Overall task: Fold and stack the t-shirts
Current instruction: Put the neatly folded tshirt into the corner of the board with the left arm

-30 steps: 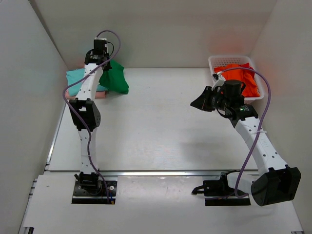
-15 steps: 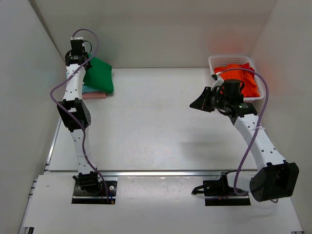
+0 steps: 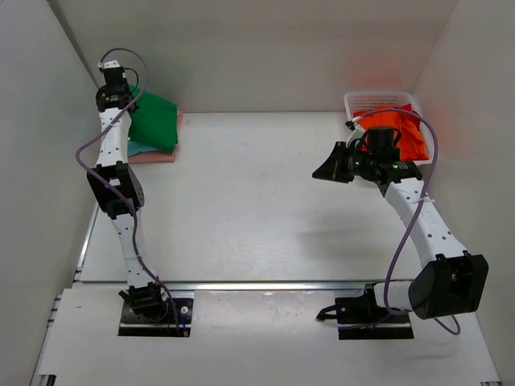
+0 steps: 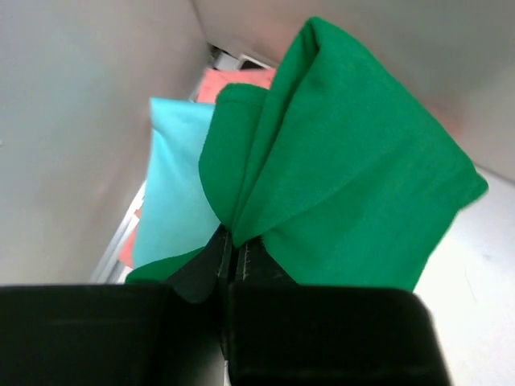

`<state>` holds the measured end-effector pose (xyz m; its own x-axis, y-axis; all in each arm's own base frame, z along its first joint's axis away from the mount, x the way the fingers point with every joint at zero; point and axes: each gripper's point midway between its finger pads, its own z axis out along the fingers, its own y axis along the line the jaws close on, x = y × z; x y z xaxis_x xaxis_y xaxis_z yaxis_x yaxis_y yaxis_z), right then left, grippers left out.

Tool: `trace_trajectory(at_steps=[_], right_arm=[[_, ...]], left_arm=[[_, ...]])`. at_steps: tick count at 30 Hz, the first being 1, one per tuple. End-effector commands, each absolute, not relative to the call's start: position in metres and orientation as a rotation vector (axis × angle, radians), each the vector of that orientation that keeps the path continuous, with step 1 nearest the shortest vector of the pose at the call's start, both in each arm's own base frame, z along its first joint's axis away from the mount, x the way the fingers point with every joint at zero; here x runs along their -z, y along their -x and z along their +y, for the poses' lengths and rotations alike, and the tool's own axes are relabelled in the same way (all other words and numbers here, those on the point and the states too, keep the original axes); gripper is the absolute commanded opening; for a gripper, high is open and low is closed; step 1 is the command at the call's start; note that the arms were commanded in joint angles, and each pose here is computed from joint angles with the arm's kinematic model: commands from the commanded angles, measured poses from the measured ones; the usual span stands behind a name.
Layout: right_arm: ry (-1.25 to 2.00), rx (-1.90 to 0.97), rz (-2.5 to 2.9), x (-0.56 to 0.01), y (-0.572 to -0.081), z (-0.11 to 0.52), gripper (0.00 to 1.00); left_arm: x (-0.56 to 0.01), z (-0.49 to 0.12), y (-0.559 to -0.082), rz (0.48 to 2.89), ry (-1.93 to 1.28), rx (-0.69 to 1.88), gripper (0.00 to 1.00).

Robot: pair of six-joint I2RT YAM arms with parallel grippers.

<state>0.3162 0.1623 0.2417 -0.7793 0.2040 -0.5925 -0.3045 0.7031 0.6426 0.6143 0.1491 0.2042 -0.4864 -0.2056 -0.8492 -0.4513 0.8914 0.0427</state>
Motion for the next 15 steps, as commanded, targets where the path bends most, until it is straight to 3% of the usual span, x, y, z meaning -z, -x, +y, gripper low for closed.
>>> trace_trajectory(at_steps=[1,4,5,6,7,15], right_arm=[[0.126,-1.015,2.224,-0.255,-0.317,0.162,0.00],[0.141,-1.023,2.222,-0.255,-0.317,0.164,0.00],[0.139,-1.022,2.229,-0.253,-0.318,0.163,0.00],[0.146,-1.022,2.224,-0.254,-0.318,0.165,0.00],[0.141,-1.025,2.232,-0.252,-0.318,0.165,0.00],[0.124,-1.038,2.227,-0.245,-0.314,0.177,0.00]], left_arm=[[-0.245,0.195,-0.609,1.921,0.621,-0.387,0.00],[-0.236,0.213,-0.605,1.899,0.731,-0.360,0.02],[-0.233,0.215,-0.605,1.901,0.747,-0.342,0.19],[-0.233,0.215,-0.604,1.897,0.763,-0.329,0.68],[-0.228,0.211,-0.607,1.913,0.743,-0.277,0.98],[-0.276,0.168,-0.611,1.842,0.707,0.141,0.99]])
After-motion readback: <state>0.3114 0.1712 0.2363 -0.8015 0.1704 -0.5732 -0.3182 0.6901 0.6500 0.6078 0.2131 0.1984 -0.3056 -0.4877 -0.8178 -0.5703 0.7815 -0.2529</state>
